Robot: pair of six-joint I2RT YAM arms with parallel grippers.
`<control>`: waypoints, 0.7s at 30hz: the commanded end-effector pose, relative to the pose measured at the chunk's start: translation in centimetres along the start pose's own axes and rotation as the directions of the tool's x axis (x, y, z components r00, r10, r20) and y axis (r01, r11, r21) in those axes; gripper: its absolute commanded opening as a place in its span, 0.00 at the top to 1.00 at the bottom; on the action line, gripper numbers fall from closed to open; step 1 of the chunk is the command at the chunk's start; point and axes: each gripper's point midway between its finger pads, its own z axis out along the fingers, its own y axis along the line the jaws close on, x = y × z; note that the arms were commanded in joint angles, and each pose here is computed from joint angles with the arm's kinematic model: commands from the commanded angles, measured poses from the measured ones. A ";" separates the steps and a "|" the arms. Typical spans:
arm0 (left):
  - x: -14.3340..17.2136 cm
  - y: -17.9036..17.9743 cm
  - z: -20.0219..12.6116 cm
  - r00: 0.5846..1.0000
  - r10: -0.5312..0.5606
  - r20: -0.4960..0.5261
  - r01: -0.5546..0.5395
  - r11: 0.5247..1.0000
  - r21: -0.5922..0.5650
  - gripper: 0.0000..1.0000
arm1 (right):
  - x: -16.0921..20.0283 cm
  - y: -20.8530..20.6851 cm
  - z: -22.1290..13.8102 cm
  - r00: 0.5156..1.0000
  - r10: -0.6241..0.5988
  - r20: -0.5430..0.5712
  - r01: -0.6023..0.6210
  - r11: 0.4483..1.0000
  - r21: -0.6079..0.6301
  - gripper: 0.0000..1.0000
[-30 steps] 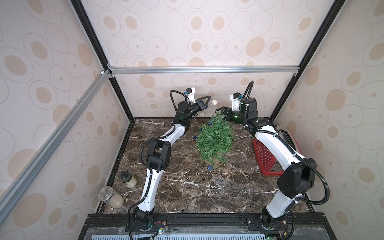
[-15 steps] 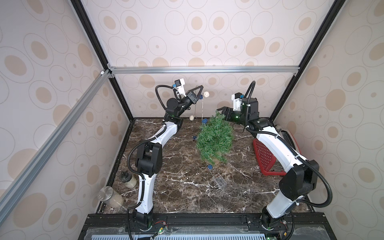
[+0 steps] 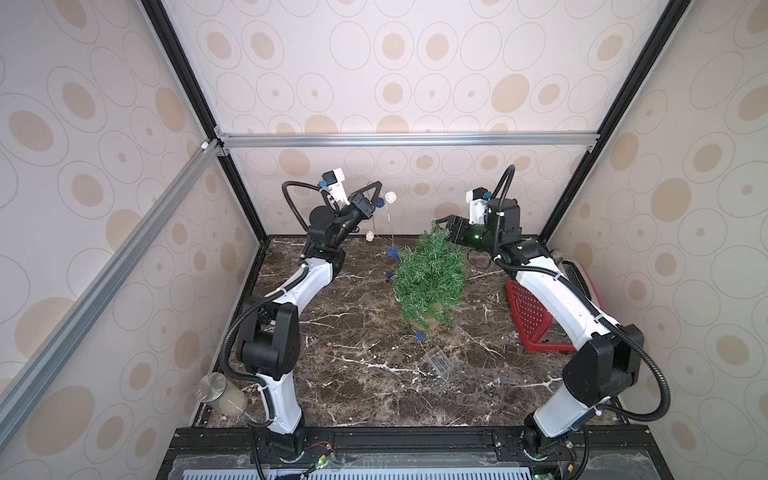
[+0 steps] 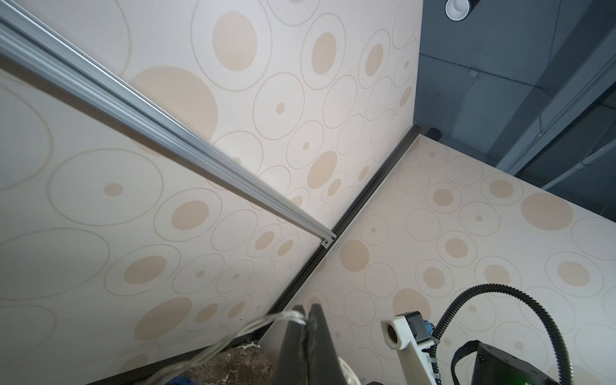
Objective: Remove string lights from the small christmas tree
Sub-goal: Remove the light string from the Christmas tree.
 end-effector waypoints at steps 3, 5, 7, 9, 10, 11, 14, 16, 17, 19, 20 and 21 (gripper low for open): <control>-1.7 -1.7 -2.0 0.993 0.119 0.023 -0.116 0.989 -0.086 1.00 | -1.8 1.0 -2.8 0.997 0.002 0.071 0.000 1.000 -0.021 0.27; -1.8 -1.8 -2.9 0.991 0.134 0.017 -0.131 0.984 -0.125 1.00 | -2.2 0.9 -3.7 0.996 0.003 0.089 -0.002 1.000 -0.013 0.26; -2.1 -2.0 -3.7 0.988 0.153 0.016 -0.149 0.977 -0.155 1.00 | -2.4 0.8 -4.6 0.994 0.010 0.107 -0.010 1.000 -0.008 0.25; -2.1 -2.3 -4.7 0.986 0.169 0.008 -0.165 0.969 -0.185 1.00 | -2.5 0.8 -5.5 0.992 0.019 0.125 -0.018 1.000 -0.007 0.23; -2.2 -2.4 -5.0 0.985 0.171 0.007 -0.166 0.966 -0.196 1.00 | -2.6 1.0 -5.9 0.991 0.022 0.132 -0.021 1.000 -0.011 0.23; -2.3 -2.5 -5.5 0.984 0.178 0.005 -0.173 0.963 -0.209 1.00 | -2.6 1.2 -6.3 0.990 0.023 0.139 -0.021 1.000 -0.016 0.23; -2.5 -3.2 -6.6 0.982 0.188 0.001 -0.183 0.956 -0.228 1.00 | -3.4 0.9 -8.1 0.983 0.026 0.181 -0.024 1.000 -0.015 0.23; -2.5 -3.6 -7.4 0.981 0.193 0.000 -0.187 0.953 -0.240 1.00 | -3.4 1.5 -9.1 0.980 0.022 0.199 -0.016 0.999 -0.030 0.23; -2.5 -3.8 -7.8 0.981 0.195 -0.004 -0.190 0.951 -0.246 1.00 | -3.3 1.8 -9.5 0.979 0.018 0.205 -0.009 0.999 -0.043 0.23; -2.6 -4.1 -8.5 0.979 0.204 -0.005 -0.198 0.945 -0.259 1.00 | -3.2 3.0 -10.5 0.977 0.013 0.211 0.007 0.996 -0.093 0.23; -2.6 -4.3 -9.0 0.978 0.210 -0.007 -0.204 0.942 -0.268 1.00 | -3.0 3.6 -10.9 0.978 0.010 0.207 0.015 0.993 -0.119 0.23; -2.8 -4.4 -9.4 0.976 0.217 -0.008 -0.211 0.937 -0.279 1.00 | -2.7 4.3 -11.3 0.980 -0.003 0.200 0.031 0.990 -0.138 0.23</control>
